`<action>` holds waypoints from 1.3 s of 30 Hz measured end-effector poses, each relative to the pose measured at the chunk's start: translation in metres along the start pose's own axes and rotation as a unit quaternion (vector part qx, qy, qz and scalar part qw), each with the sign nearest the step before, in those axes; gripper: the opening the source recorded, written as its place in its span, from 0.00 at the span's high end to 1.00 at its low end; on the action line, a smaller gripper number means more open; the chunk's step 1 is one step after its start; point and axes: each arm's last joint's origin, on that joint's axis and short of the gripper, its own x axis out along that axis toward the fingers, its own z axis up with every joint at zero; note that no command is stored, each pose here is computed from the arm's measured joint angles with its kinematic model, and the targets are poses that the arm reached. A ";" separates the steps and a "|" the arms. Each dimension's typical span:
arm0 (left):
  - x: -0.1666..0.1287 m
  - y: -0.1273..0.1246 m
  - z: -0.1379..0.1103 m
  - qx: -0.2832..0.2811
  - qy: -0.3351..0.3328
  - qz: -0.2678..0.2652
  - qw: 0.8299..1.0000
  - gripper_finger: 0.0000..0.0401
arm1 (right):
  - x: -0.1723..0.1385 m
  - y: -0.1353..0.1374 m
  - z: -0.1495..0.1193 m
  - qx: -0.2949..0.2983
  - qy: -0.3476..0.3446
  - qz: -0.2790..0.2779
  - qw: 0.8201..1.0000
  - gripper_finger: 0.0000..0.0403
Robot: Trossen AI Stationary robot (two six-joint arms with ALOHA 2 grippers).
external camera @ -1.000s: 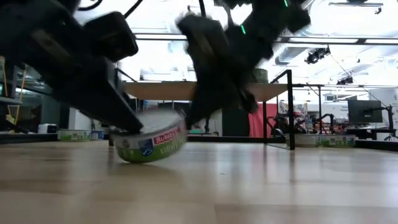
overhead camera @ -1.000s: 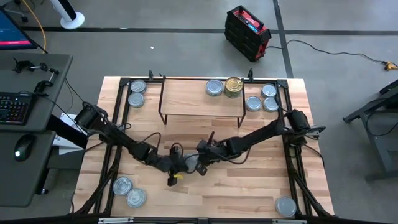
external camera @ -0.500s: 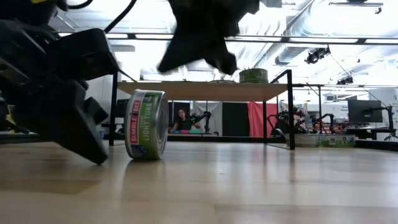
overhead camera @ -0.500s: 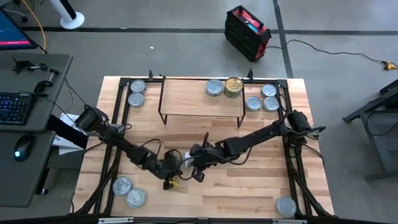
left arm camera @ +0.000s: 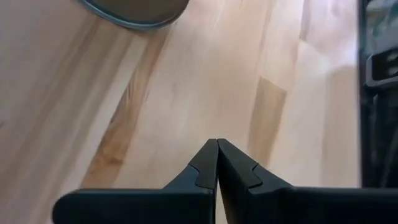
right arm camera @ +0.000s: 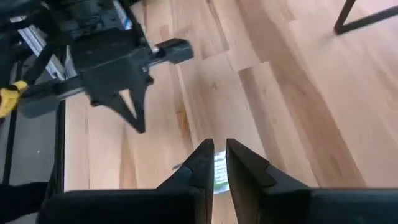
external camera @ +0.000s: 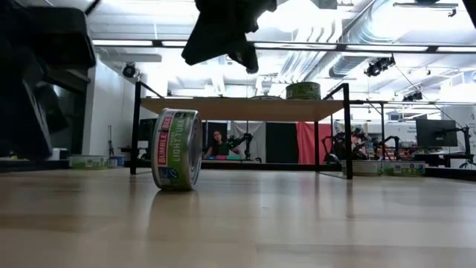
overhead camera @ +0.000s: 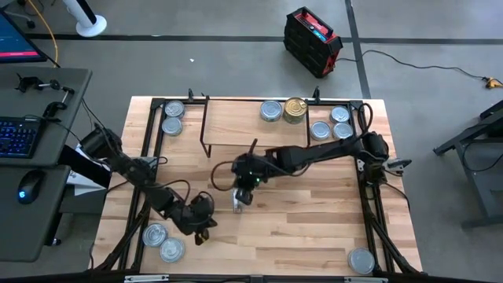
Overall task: Stack canned seafood by type on shelf
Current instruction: Stack the light green tuna can on top of the other light green tuna can on the shelf
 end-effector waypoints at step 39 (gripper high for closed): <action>0.004 0.013 0.020 0.054 0.005 0.010 0.998 1.00 | 0.051 0.030 -0.051 0.488 -0.028 -0.114 0.865 0.21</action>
